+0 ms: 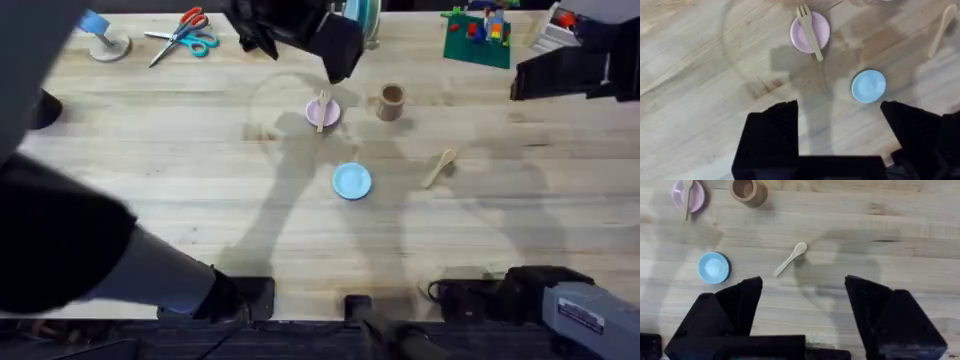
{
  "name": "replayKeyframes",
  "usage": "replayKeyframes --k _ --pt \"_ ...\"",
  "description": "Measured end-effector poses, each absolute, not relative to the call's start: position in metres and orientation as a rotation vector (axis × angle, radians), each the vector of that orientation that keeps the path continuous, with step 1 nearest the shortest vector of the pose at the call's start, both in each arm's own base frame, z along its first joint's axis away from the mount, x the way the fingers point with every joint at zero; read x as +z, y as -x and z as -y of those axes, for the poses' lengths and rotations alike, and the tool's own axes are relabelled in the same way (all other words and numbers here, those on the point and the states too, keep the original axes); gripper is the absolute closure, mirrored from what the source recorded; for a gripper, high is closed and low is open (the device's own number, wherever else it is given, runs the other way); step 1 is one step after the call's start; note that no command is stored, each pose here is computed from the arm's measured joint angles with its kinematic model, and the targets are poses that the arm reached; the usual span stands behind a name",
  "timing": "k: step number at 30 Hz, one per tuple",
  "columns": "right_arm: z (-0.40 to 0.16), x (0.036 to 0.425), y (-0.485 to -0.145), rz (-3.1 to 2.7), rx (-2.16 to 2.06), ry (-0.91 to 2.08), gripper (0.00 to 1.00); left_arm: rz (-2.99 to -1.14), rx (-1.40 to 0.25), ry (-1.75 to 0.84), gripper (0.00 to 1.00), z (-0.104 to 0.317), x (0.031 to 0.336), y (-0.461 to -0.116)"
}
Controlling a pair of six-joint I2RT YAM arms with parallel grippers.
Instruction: Pick up a utensil and set it on the pink plate, then put the other utensil in the container.
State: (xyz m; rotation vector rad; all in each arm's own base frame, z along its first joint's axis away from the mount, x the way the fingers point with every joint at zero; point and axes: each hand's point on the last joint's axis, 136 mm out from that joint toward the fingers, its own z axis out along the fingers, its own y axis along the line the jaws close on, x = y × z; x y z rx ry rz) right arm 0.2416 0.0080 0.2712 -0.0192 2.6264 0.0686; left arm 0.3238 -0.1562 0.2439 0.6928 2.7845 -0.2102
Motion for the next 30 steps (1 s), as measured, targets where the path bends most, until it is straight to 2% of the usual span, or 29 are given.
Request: replayKeyframes --k 12,21,30 --pt "-0.008 0.271 -0.242 -2.627 0.069 0.019 0.006 -2.618 -0.236 -0.661 0.006 0.128 0.310 -0.260" --pt "-0.008 0.271 -0.242 -2.627 0.069 0.019 0.006 -2.483 -0.243 -0.615 0.006 0.094 0.320 -0.188" --pt "-0.008 0.271 -0.241 -2.629 0.069 0.019 0.007 -2.284 -0.222 -0.560 0.006 0.067 0.317 -0.139"
